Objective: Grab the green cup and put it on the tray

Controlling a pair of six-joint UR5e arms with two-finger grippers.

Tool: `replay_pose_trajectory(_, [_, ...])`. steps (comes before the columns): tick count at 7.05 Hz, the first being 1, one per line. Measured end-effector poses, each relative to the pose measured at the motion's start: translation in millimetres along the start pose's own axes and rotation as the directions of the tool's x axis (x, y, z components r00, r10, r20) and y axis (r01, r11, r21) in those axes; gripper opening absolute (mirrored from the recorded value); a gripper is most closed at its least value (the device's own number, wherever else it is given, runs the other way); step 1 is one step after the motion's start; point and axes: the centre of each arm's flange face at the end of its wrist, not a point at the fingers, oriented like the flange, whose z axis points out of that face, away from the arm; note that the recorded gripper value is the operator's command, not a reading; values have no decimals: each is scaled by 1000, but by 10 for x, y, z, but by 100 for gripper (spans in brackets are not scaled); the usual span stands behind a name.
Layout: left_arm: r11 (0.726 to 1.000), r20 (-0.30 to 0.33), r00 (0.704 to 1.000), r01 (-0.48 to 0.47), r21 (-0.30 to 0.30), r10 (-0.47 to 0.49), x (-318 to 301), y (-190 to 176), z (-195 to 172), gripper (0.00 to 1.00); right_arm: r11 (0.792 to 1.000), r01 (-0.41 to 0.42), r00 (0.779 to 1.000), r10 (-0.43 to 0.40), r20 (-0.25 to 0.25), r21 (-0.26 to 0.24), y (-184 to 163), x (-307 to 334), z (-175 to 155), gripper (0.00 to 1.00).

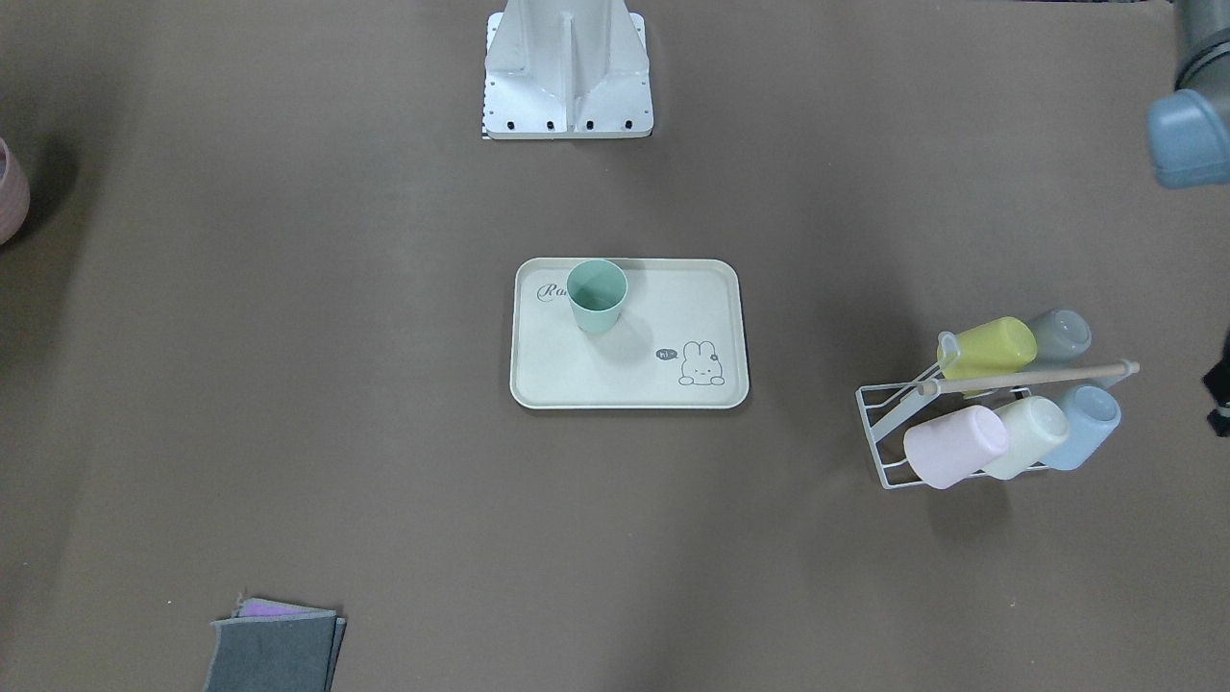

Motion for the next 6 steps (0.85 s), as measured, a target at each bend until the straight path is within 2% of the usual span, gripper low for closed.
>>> replay_pose_trajectory(2, [979,-67,986,144,-144,-155,-836,694,415,98,1000,-2,1000,2,1,1,3,-2,-8,100])
replay_pose_trajectory(3, [968,-73,979,176,-181,-191,-1022,957,524,98,1000,-3,1000,3,1,1,1,-5,-12,100])
replay_pose_trajectory(6, [958,-73,973,201,-203,-219,-1197,1586,463,98,1000,-6,1000,6,0,3,-7,-12,-19,100])
